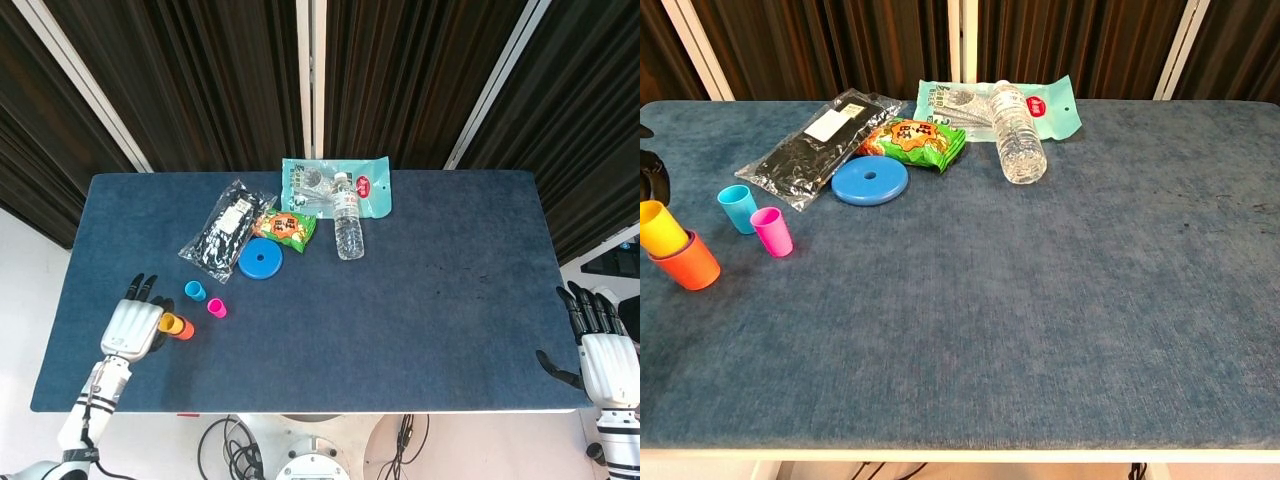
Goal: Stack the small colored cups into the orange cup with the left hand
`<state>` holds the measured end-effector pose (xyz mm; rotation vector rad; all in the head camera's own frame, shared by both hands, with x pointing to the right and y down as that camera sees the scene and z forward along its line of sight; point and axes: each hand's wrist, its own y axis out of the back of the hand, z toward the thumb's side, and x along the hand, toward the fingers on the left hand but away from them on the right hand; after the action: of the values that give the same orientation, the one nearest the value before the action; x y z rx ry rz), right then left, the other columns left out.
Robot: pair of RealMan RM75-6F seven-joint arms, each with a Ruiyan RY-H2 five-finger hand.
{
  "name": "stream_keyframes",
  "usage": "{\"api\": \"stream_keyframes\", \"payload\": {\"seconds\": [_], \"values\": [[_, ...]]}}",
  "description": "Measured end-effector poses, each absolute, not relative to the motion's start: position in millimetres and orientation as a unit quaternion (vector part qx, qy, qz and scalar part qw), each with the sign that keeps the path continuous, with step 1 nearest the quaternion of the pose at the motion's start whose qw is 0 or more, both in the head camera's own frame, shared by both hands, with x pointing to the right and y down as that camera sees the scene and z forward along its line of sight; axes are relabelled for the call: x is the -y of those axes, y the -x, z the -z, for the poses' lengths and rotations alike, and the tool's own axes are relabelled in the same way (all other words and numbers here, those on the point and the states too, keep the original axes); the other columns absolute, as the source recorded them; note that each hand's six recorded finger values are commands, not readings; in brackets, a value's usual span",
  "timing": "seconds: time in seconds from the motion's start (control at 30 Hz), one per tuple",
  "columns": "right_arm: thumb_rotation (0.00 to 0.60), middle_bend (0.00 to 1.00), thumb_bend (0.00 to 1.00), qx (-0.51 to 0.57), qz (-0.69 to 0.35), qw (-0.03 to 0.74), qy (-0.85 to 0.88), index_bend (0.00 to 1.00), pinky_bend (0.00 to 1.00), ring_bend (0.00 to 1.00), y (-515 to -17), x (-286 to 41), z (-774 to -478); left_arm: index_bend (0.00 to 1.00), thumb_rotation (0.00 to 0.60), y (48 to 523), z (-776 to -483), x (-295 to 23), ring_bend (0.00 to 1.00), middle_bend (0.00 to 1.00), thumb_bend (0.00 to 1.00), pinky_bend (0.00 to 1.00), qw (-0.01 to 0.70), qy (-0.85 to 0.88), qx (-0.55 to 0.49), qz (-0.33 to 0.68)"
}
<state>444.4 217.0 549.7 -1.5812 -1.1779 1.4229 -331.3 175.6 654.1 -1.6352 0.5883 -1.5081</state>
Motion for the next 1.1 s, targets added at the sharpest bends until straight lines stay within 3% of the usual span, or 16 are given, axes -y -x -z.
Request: {"api": "stream_keyframes", "payload": {"seconds": [0.13,0.33,0.53,0.77,1.1], "values": [[0.600,0.00,0.16,0.454,-0.550,0.347,0.609,0.00,0.00,0.00,-444.9,-216.6,-550.2,0.17,0.600,327.2,-652.0,-175.1,0.03,0.24,0.24,0.00,0.401,0.661,-0.245,0.585],[0.600,0.00,0.16,0.454,-0.546,0.351,0.611,0.00,0.00,0.00,-442.3,-215.2,-548.2,0.18,0.600,323.5,-645.1,-163.3,0.03,0.25,0.24,0.00,0.404,0.661,-0.260,0.576],[0.600,0.00,0.16,0.453,-0.539,0.357,0.614,0.00,0.00,0.00,-435.2,-214.1,-544.5,0.19,0.600,314.4,-639.4,-128.2,0.03,0.26,0.22,0.00,0.397,0.659,-0.303,0.563],[0.600,0.00,0.16,0.455,-0.545,0.352,0.610,0.00,0.00,0.00,-438.8,-215.4,-546.2,0.21,0.600,297.2,-662.6,-107.0,0.03,0.27,0.21,0.00,0.407,0.657,-0.263,0.578],[0.600,0.00,0.16,0.458,-0.548,0.349,0.606,0.00,0.00,0.00,-446.6,-215.8,-545.4,0.24,0.600,300.6,-698.2,-104.1,0.03,0.28,0.21,0.00,0.400,0.648,-0.218,0.610]]}}
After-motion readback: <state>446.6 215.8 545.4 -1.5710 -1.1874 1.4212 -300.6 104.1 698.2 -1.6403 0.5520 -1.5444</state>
